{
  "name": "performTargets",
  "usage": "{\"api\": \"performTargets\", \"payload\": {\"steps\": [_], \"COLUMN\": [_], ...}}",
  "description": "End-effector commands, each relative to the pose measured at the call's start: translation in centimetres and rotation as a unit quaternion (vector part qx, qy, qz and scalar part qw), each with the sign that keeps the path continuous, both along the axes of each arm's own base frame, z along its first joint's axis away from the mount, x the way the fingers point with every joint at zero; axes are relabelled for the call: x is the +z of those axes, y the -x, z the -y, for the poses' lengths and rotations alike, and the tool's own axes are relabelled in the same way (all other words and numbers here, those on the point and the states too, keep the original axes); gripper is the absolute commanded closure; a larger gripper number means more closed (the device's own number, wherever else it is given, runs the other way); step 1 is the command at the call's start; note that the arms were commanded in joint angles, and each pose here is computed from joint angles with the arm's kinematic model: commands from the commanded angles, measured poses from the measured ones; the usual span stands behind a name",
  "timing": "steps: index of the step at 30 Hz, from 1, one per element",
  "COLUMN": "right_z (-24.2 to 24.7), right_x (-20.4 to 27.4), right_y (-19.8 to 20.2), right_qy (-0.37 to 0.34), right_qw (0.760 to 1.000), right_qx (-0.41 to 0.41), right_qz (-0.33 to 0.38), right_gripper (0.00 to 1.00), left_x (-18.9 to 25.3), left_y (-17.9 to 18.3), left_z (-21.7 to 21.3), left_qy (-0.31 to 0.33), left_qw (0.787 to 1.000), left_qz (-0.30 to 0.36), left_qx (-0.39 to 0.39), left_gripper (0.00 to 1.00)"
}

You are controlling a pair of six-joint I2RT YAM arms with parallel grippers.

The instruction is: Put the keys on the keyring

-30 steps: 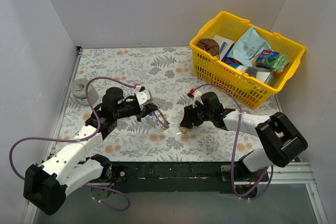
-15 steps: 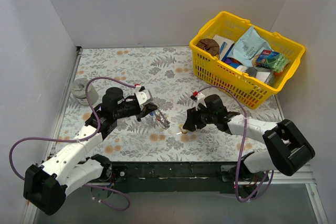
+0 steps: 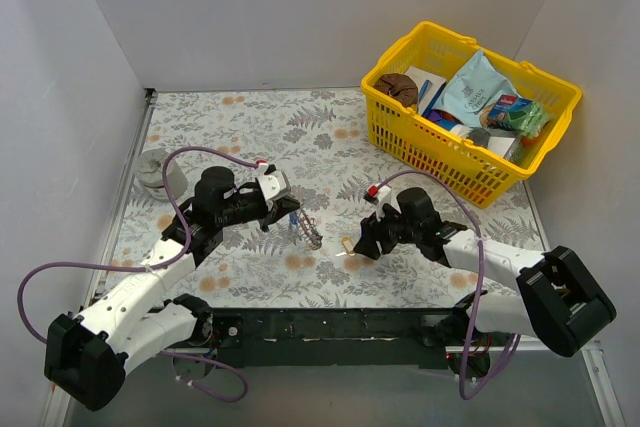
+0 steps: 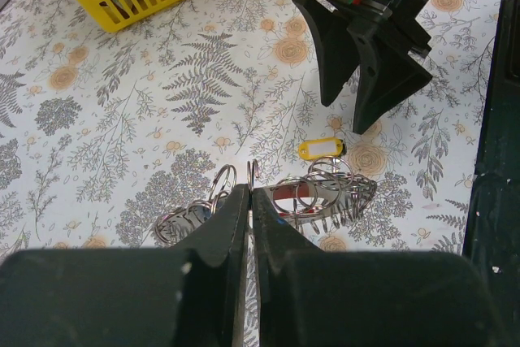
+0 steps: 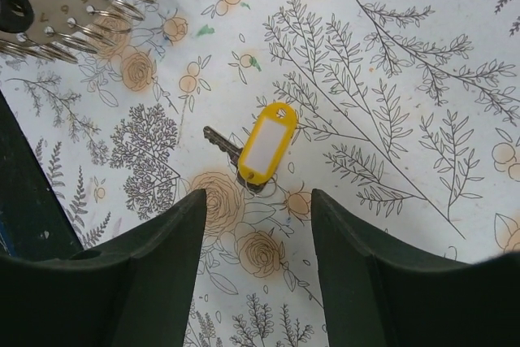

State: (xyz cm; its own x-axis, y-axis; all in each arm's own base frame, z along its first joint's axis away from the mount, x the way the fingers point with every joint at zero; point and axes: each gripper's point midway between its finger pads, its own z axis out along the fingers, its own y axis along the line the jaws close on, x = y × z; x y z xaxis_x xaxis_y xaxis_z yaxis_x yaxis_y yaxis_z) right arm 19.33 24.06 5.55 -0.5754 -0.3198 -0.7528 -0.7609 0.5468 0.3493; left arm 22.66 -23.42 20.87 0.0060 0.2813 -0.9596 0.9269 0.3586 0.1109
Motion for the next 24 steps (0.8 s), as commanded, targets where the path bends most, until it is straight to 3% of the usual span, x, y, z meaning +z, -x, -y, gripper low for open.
{"api": "performTargets", "payload": {"steps": [1,12,18,22,24], "right_z": [-0.6,-2.1,-1.9,-1.8,-1.8], "right_x": [-0.1,-2.0,-2.8,-2.3,-1.9], "right_y": [-0.8,-0.6,-0.9,-1.1,-1.3], "right_qy": [0.014,0.064,0.107,0.113,0.112], "right_qw": [1.000,0.997,0.994,0.994,0.994], "right_qx": [0.016,0.032,0.019,0.004,-0.007], "right_qz": [0.017,0.007,0.007,0.006,0.005], "right_gripper": [0.41,0.54,0.71,0.91,0.96], "left_x": [1.1,0.9,0.8,0.8,0.7], "left_y": [0.1,0.0,0.0,0.0,-0.1], "left_z": [0.1,0.1,0.1,0.1,0.1], "left_qy": [0.014,0.013,0.012,0.012,0.011], "left_qw": [1.000,1.000,1.000,1.000,1.000], "left_qz": [0.022,0.017,0.016,0.017,0.015], "left_qx": [-0.004,-0.002,-0.001,0.000,0.001], "left_gripper": [1.00,1.00,1.00,1.00,1.00]}}
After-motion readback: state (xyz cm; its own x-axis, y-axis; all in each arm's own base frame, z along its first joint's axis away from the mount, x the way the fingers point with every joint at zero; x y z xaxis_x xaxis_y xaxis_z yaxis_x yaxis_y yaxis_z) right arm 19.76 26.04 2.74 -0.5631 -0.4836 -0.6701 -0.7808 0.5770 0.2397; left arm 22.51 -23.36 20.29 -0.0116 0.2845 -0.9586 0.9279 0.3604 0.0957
